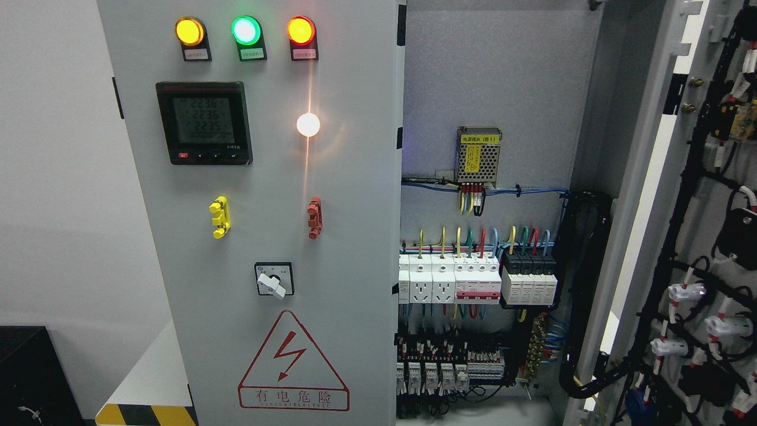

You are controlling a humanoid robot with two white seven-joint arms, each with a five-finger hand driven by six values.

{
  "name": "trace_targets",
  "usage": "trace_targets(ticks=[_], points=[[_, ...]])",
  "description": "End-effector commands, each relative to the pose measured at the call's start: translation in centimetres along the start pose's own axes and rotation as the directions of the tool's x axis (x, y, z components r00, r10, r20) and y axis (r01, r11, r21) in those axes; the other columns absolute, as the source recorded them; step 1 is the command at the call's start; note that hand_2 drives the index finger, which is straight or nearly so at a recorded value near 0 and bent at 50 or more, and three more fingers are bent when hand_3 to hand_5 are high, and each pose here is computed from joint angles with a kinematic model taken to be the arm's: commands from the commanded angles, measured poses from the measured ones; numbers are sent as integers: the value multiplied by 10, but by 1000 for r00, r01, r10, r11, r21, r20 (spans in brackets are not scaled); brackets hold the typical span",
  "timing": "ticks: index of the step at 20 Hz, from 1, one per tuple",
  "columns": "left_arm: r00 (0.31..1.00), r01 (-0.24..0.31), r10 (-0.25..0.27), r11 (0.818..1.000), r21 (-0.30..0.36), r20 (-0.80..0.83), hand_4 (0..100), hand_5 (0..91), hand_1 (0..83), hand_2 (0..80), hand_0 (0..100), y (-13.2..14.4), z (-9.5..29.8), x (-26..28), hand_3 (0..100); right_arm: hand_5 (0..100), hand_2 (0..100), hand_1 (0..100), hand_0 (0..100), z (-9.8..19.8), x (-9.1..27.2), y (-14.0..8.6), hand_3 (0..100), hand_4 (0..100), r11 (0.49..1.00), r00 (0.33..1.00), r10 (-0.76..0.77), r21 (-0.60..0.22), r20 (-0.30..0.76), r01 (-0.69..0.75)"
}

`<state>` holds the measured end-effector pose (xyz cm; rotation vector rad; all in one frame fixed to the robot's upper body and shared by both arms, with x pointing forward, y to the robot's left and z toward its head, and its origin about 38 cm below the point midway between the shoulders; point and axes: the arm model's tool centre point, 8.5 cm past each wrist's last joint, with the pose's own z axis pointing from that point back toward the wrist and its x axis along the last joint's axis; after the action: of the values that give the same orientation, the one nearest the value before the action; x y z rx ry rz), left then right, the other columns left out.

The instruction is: Open door with both hands

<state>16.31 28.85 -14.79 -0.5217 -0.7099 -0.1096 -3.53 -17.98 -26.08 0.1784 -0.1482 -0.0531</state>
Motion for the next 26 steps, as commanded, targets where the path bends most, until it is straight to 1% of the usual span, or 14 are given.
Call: trace_targets(ticks=[1,2,5,7,9,11,13,14,15,17,18,20,21,26], points=[[958,-72,144,958,279,-247,0,0,0,0,0,33,22,-129,0,0,0,0,0,0,0,0,0,0,1000,1000,0,0,-1,0],[951,-72,156,951,300,-268,0,0,0,0,0,32,22,-137,0,0,0,0,0,0,0,0,0,0,1000,1000,0,2,-1,0],[911,-85,227,920,383,-343,0,0,0,0,0,19,20,-166,0,0,0,0,0,0,0,0,0,0,1000,1000,0,0,-1,0],[892,-68,239,910,409,-384,0,0,0,0,0,18,26,-176,0,0,0,0,0,0,0,0,0,0,1000,1000,0,0,-1,0],[884,-39,217,917,397,-415,0,0,0,0,0,16,29,-181,0,0,0,0,0,0,0,0,0,0,1000,1000,0,0,-1,0],[866,6,184,926,377,-465,0,0,0,0,0,16,37,-189,0,0,0,0,0,0,0,0,0,0,1000,1000,0,2,-1,0],[847,29,172,930,365,-503,0,0,0,0,0,12,43,-197,0,0,0,0,0,0,0,0,0,0,1000,1000,0,0,-1,0],[835,26,187,926,376,-518,0,0,0,0,0,12,50,-202,0,0,0,0,0,0,0,0,0,0,1000,1000,0,0,-2,0],[823,12,216,918,396,-525,0,0,0,0,0,11,57,-209,0,0,0,0,0,0,0,0,0,0,1000,1000,0,0,-1,0],[810,-38,289,894,445,-511,0,0,0,0,0,8,67,-218,0,0,0,0,0,0,0,0,0,0,1000,1000,0,0,-1,0],[806,-49,303,890,453,-509,0,0,0,0,0,7,68,-220,0,0,0,0,0,0,0,0,0,0,1000,1000,0,0,-1,0],[797,-37,280,907,420,-535,0,0,0,0,0,-2,64,-223,0,0,0,0,0,0,0,0,0,0,1000,1000,0,2,-1,0],[795,-32,271,912,409,-542,0,0,0,0,0,-4,63,-224,0,0,0,0,0,0,0,0,0,0,1000,1000,0,0,-1,0],[796,-29,258,920,391,-548,0,0,0,0,0,-9,59,-224,0,0,0,0,0,0,0,0,0,0,1000,1000,0,2,-1,0]])
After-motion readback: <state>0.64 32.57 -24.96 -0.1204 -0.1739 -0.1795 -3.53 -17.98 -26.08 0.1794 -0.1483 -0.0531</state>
